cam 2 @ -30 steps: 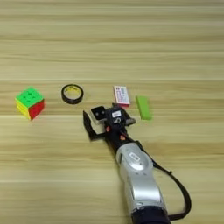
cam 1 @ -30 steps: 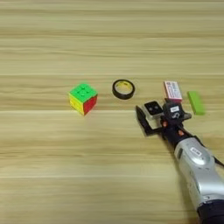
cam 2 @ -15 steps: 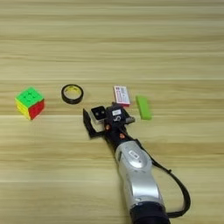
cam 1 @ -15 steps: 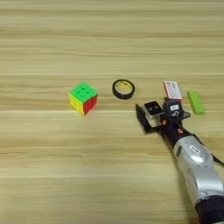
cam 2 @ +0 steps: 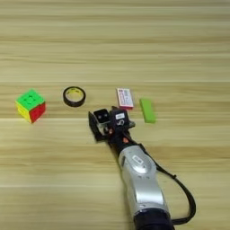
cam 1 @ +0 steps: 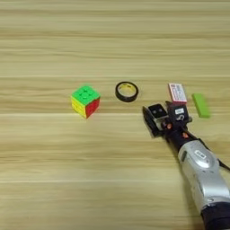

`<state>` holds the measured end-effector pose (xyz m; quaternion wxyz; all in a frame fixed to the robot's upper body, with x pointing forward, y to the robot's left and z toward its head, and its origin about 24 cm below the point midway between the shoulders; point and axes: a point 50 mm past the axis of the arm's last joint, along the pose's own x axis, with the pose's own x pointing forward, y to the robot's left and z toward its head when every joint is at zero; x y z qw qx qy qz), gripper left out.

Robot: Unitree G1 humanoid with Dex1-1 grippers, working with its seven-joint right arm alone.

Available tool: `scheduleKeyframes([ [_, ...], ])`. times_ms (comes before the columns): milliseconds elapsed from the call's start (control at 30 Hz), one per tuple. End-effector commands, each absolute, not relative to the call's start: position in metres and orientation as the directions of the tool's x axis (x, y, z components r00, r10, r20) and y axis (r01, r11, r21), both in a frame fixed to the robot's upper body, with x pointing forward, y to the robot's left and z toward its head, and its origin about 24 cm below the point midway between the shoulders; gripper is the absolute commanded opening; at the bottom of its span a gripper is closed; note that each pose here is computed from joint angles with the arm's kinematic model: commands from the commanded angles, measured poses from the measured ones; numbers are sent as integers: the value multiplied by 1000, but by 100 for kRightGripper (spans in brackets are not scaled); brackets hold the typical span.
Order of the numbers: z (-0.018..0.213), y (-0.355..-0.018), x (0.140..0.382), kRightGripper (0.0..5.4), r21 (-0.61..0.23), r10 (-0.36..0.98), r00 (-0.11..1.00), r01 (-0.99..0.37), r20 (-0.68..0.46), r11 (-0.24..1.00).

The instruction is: Move the objects on the table

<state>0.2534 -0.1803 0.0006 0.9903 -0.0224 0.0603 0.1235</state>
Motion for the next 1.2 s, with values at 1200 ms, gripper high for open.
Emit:
scheduleKeyframes([
  [1200, 53, -194, 288, 247, -103, 194, 978, -186, 77, 977],
])
